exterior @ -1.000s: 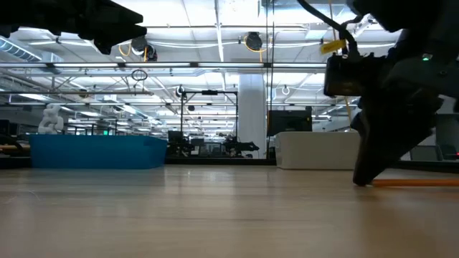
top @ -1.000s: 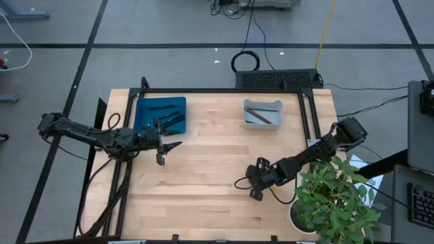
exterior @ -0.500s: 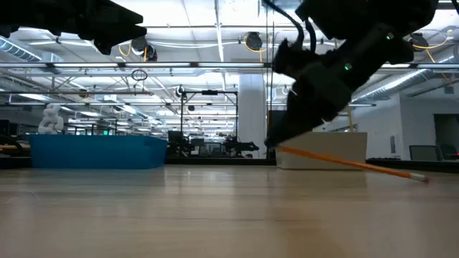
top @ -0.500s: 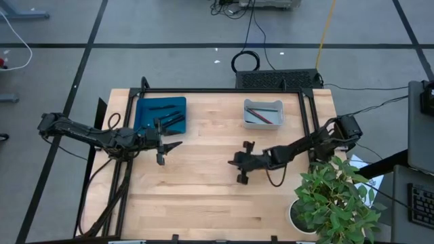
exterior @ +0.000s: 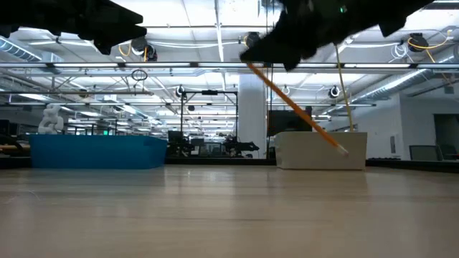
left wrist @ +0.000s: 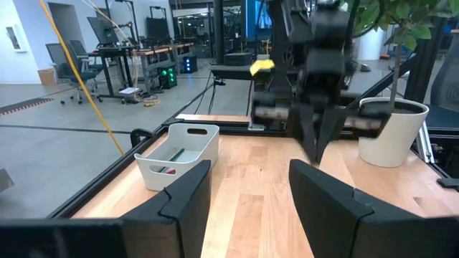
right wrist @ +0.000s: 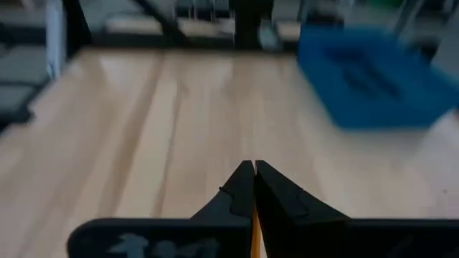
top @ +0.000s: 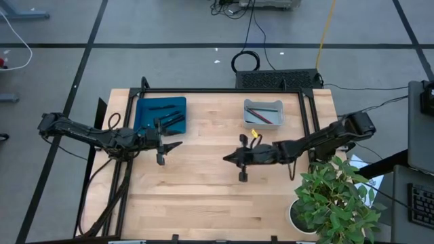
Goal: Sort pens & pencils
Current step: Put the yellow pencil into the gray bin
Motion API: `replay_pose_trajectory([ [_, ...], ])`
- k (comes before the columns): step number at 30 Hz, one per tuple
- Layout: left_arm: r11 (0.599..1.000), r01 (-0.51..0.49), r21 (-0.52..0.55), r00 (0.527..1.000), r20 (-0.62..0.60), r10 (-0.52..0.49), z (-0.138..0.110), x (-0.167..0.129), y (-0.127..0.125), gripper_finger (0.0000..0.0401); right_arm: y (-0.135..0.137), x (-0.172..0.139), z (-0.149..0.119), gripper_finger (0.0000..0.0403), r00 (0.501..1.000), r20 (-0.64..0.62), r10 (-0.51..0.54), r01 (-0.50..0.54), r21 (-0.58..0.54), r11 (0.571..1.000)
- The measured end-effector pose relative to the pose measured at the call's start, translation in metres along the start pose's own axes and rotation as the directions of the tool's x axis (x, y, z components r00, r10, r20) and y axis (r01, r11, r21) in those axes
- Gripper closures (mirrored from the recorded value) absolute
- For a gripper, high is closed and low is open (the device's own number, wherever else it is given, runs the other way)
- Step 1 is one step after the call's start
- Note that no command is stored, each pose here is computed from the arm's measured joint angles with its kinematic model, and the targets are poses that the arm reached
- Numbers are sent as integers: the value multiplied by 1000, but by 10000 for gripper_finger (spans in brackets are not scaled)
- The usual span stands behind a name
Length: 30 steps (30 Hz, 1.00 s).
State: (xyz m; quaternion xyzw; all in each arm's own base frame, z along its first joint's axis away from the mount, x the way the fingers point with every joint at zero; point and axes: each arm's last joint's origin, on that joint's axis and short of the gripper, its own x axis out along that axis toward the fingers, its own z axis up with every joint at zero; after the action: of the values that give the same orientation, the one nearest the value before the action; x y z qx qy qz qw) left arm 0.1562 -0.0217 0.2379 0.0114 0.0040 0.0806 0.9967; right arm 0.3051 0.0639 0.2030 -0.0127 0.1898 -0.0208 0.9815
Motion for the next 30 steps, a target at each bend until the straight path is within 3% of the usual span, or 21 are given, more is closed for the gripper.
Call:
replay_pose_trajectory([
  [7, 1000, 0, -3, 1000, 8, 0, 1, 0, 0, 210, -4, -6, 27, 403, 972, 234, 1, 16, -72, 997],
  [12, 998, 53, -30, 997, 49, -52, 3, 5, -3, 210, -10, -8, 40, 403, 918, 391, 66, -27, -103, 994],
  [16, 996, 93, 9, 992, 82, -94, 1, 17, -9, 210, -19, -12, 46, 403, 868, 493, 63, -21, -89, 996],
  [24, 997, 44, 71, 976, 211, -58, -3, 41, -18, 210, -38, -15, 49, 403, 813, 581, 49, -23, -52, 998],
  [30, 996, 45, 71, 977, 204, -59, -7, 45, -19, 210, -40, -16, 42, 403, 820, 570, 51, -30, -46, 998],
])
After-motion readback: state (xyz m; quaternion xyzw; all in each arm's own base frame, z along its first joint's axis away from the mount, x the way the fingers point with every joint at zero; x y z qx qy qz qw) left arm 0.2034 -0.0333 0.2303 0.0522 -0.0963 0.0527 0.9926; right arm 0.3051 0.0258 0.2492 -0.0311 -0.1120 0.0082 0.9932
